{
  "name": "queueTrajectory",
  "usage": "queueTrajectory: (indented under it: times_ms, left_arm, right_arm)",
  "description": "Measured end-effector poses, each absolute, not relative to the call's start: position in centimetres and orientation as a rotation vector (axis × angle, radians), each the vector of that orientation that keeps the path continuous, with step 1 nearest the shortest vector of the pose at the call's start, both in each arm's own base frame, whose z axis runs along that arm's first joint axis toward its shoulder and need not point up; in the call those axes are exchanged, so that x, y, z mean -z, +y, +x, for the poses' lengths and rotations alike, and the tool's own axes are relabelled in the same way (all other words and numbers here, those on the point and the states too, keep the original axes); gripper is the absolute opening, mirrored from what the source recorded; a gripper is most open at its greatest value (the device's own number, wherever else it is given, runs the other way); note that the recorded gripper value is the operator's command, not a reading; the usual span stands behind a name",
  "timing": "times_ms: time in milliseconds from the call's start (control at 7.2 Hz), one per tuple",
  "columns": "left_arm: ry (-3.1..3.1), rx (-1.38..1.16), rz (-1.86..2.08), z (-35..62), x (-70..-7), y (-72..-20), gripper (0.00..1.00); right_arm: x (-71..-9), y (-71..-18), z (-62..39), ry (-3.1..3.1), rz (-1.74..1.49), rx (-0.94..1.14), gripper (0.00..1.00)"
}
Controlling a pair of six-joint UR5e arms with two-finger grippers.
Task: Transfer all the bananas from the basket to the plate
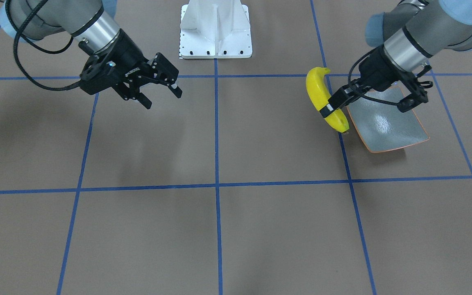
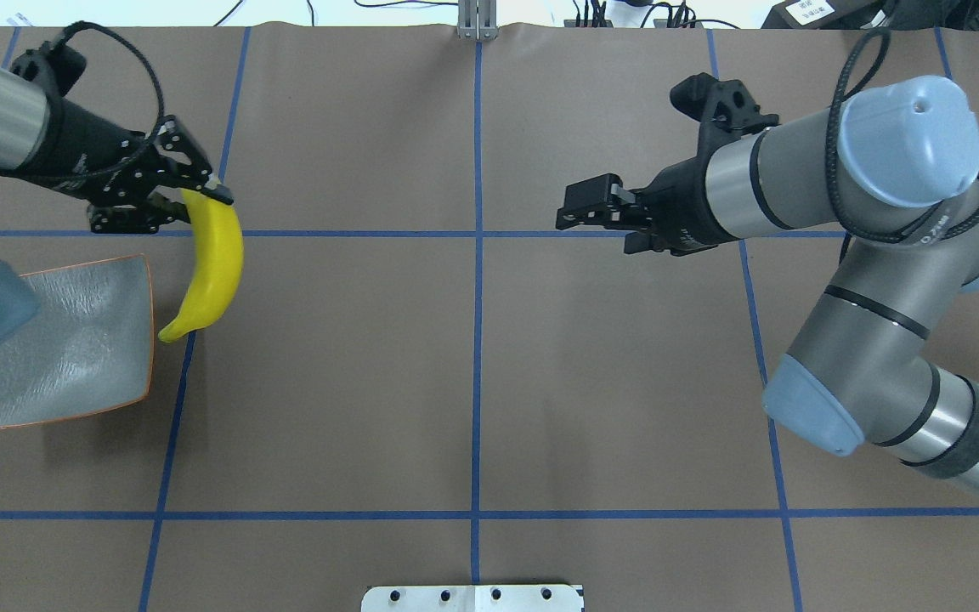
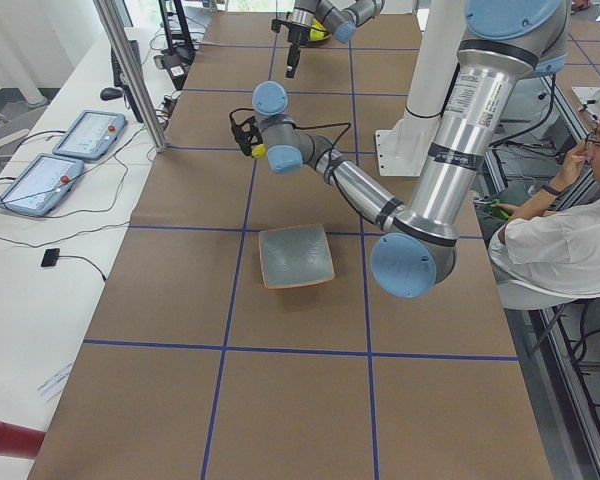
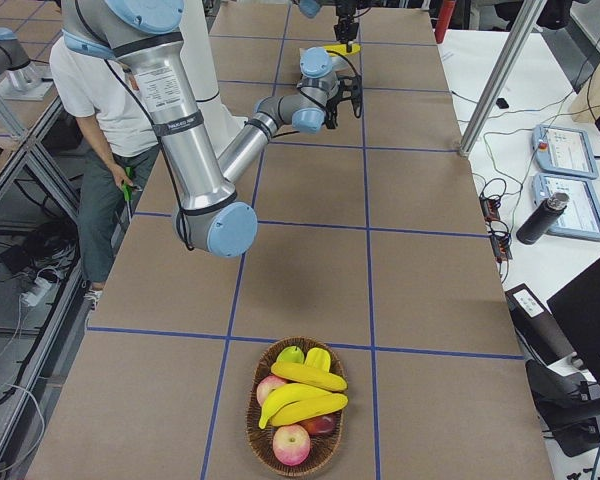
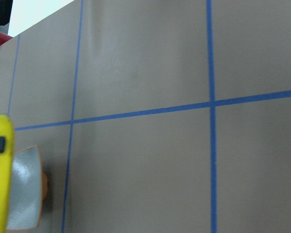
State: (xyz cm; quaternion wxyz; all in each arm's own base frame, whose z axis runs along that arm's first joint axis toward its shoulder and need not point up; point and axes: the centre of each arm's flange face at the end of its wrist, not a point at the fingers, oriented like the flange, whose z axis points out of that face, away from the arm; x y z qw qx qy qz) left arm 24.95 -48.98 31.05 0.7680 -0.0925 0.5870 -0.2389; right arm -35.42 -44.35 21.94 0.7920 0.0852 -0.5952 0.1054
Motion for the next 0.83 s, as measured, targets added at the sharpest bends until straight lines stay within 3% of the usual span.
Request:
queueTrajectory:
  times_ms: [417,833]
  left_arm:
    - [1.102,0.538,-0.117,21.4,-41.9,-46.3,0.0]
    - [0.901,0.501,-0.069,20.6,-48.5,-44.7,0.0]
  right_arm:
    - [-28.5,-46.0,-31.4,-1.174,0.199,-0.284,1.0]
    - [-30.6,-46.7,-30.5,-1.133,0.215,-0.286,1.0]
